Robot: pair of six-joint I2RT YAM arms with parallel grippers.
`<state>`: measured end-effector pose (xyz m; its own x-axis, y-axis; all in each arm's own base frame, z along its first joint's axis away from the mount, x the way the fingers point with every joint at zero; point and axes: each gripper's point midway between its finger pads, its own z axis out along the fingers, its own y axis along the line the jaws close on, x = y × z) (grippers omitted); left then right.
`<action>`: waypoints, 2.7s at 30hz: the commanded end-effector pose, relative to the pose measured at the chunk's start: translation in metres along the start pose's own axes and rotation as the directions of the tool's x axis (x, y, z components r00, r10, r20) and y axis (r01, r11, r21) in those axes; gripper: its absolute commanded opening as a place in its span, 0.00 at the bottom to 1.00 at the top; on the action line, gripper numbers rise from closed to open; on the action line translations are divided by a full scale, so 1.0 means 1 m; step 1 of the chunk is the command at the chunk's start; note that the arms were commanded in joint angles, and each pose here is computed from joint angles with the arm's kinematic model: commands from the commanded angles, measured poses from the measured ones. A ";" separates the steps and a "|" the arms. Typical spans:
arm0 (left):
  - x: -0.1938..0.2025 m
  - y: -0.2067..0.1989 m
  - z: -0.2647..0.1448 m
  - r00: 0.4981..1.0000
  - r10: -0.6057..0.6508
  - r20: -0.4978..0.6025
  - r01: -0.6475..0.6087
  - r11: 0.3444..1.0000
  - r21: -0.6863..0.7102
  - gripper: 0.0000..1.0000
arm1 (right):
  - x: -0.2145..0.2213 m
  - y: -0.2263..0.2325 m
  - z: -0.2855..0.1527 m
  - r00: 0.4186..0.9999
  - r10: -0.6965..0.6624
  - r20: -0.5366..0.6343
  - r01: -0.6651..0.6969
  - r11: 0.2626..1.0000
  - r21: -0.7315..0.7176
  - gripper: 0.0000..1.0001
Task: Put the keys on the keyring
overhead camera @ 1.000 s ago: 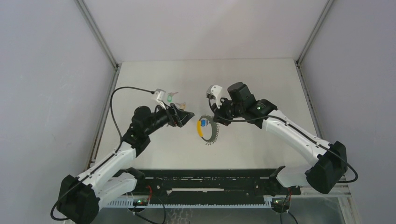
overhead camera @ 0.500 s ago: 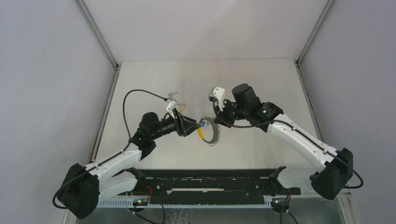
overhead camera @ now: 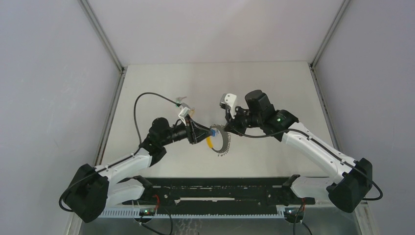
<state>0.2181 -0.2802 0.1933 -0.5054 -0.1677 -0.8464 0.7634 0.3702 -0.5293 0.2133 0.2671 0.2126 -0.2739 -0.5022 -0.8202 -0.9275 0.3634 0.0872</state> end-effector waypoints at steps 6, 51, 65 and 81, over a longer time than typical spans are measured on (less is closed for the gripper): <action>-0.009 -0.026 0.007 0.994 0.099 0.045 -0.104 0.985 0.138 0.06 | -0.028 0.004 -0.004 0.992 -0.039 0.118 0.041 0.999 -0.009 0.00; -0.062 -0.076 -0.014 0.898 0.265 0.351 -0.364 0.895 0.256 0.01 | -0.030 0.035 -0.028 0.944 0.044 0.326 0.065 0.946 -0.317 0.13; -0.043 -0.009 -0.052 0.895 0.257 0.364 -0.222 0.966 -0.136 0.58 | 0.008 0.022 -0.037 0.957 -0.289 -0.004 0.289 0.957 0.010 0.00; -0.014 0.042 -0.097 0.887 0.125 0.445 0.052 0.929 -0.365 0.76 | 0.060 -0.044 -0.023 0.475 -0.452 -0.755 0.812 0.555 0.179 0.00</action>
<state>0.2129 -0.1813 0.2018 -0.1423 -0.4837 -0.8636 0.6046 0.6483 -0.4628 0.1929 0.2493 0.1532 0.2194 -0.9424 -0.2526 -0.8334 -0.0464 -0.5507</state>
